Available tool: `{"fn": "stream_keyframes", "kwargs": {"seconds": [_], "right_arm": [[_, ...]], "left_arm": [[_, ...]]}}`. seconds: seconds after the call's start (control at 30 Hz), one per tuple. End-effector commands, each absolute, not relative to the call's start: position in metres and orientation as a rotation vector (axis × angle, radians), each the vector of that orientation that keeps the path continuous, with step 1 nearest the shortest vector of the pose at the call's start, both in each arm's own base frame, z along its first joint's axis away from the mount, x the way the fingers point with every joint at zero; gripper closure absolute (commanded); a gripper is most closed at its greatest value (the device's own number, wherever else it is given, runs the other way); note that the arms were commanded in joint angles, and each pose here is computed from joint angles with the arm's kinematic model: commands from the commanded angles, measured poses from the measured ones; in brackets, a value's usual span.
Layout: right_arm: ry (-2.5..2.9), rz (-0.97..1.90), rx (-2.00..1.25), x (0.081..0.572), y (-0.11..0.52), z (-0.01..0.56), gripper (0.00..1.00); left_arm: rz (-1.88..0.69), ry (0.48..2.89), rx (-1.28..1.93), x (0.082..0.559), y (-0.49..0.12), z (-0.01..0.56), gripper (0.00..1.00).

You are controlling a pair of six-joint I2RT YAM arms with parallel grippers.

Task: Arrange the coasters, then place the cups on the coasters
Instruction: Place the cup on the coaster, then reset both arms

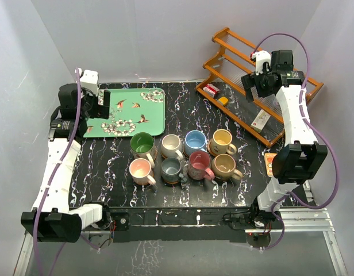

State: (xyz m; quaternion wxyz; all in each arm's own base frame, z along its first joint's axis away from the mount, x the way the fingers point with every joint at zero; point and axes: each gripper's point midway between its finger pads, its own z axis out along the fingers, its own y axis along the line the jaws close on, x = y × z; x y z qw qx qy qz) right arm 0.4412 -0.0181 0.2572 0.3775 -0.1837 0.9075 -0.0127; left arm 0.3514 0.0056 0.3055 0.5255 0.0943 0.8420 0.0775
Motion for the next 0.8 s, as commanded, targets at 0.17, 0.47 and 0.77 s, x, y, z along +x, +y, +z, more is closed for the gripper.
{"fn": "stream_keyframes", "kwargs": {"seconds": [0.17,0.47,0.77], "right_arm": [[2.122,-0.212,-0.471,0.453,-0.031,0.322,0.02],[1.78,-0.022,-0.289,0.448,0.0,0.349,0.02],[1.674,0.046,-0.212,0.427,0.008,0.338,0.02]], "left_arm": [[0.276,1.779,0.094,0.386,0.033,0.348,0.01],[0.247,1.686,0.069,0.408,0.037,0.338,0.01],[0.295,1.7,0.095,0.406,0.042,0.32,0.01]]}}
